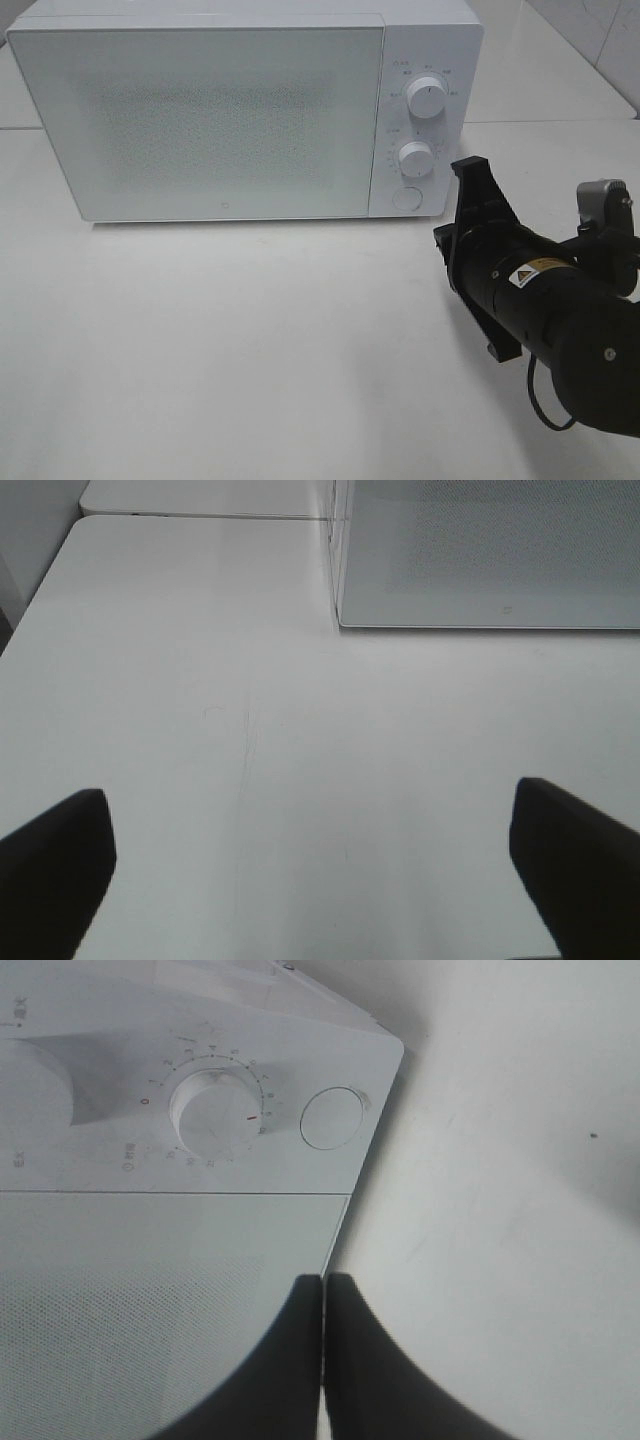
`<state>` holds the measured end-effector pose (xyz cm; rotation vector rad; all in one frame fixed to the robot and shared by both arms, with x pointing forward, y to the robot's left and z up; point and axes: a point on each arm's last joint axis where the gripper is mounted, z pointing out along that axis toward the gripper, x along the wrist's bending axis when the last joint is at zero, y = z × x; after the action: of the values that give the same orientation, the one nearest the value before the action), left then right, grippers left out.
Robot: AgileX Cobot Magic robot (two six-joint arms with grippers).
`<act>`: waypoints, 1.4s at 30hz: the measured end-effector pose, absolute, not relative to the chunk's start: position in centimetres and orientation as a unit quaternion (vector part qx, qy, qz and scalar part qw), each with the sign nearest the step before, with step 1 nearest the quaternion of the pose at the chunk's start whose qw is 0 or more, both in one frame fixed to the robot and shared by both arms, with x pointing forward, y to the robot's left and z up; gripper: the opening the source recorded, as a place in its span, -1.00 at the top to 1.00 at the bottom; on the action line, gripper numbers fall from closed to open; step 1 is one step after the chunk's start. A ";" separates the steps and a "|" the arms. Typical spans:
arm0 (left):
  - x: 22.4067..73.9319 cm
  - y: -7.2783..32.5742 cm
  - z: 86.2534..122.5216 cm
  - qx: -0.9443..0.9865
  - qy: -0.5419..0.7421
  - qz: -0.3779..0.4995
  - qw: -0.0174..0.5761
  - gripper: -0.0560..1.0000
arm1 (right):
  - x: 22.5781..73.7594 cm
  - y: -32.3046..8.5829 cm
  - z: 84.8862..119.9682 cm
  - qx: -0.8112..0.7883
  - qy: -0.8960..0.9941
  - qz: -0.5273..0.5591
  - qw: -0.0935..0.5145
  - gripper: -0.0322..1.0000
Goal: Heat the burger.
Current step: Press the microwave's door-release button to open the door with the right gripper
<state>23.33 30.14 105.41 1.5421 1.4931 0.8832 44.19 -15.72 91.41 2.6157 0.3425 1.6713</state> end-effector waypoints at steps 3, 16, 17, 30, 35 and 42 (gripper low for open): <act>23.3 30.1 105.4 0.609 0.590 0.349 0.399 -0.99 | 44.2 -15.7 91.4 0.841 0.094 0.534 -0.001 0.92; 23.3 30.1 105.4 0.609 0.590 0.349 0.399 -0.99 | 45.7 -14.4 90.1 0.847 0.061 0.528 0.002 0.92; 23.3 30.1 105.4 0.609 0.590 0.349 0.399 -0.99 | 45.9 -14.2 89.9 0.847 0.059 0.528 0.002 0.92; 23.3 30.1 105.4 0.609 0.590 0.349 0.399 -0.99 | 50.0 -13.6 88.7 0.842 0.027 0.538 -0.009 0.92; 23.3 30.1 105.4 0.609 0.590 0.349 0.399 -0.99 | 51.1 -13.9 88.5 0.844 0.018 0.536 -0.007 0.92; 23.3 30.1 105.4 0.609 0.590 0.349 0.399 -0.99 | 52.3 -13.9 87.7 0.845 0.010 0.534 -0.008 0.92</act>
<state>23.33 30.14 105.41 1.5421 1.4931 0.8832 52.34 -13.88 87.73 2.6690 0.0312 1.6856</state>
